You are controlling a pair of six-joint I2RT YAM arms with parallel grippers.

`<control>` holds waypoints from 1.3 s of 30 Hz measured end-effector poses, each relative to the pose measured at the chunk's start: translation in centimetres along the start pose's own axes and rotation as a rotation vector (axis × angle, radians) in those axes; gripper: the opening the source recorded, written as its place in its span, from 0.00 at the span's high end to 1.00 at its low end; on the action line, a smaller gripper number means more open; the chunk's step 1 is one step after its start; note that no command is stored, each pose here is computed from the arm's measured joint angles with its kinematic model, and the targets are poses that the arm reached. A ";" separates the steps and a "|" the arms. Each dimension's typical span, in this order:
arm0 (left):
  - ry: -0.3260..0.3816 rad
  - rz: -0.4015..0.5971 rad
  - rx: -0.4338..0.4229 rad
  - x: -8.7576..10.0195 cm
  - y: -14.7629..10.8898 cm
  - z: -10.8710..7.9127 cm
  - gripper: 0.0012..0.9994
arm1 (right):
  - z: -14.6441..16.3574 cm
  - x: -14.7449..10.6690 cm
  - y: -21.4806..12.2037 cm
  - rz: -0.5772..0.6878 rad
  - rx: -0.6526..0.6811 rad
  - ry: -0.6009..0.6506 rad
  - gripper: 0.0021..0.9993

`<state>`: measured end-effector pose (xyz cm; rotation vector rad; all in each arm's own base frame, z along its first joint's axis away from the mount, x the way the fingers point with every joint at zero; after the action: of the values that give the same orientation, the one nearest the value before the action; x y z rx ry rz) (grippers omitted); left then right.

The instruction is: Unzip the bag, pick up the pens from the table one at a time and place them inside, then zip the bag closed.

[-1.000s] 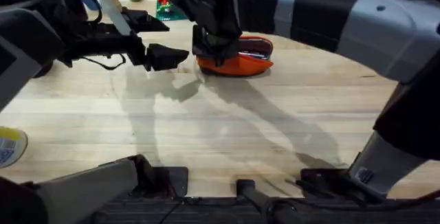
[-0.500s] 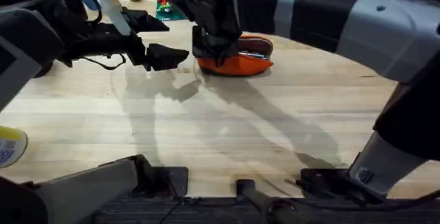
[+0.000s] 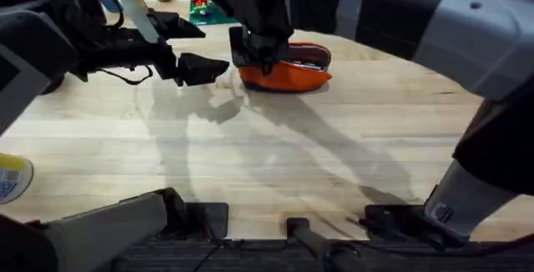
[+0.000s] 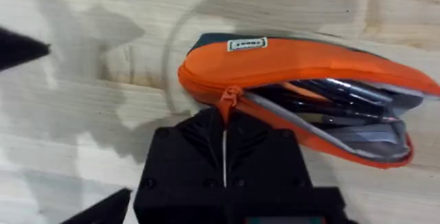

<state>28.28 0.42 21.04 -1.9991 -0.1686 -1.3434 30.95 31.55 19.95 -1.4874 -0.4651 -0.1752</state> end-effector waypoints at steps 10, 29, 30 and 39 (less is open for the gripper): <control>0.000 0.000 0.000 0.0 0.0 0.0 0.01 | 0.1 0.8 -2.2 0.000 0.003 -0.066 0.97; 0.012 0.000 0.000 0.0 0.0 0.0 0.01 | 0.0 1.0 -2.7 -0.001 0.002 -0.098 0.97; 0.014 0.000 0.000 0.0 0.0 0.0 0.01 | 0.0 1.0 -2.7 -0.002 0.002 -0.098 0.97; 0.058 0.000 -0.006 -0.2 0.3 0.4 0.01 | 0.0 1.0 -2.7 -0.002 0.001 -0.098 0.97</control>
<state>28.59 0.50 20.62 -1.9625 -0.1384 -1.4021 30.78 31.51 22.80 -1.4990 -0.5449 -0.1036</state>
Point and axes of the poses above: each hand's point on the last joint's axis, 136 mm out from that joint toward the fingers, its own y axis out along the fingers, its own z axis along the line the jaws close on, x = y × z, the point moved 8 cm from there along -y, back along the fingers, and after that the axes turned 5 degrees about -y, right-handed, at the moved point
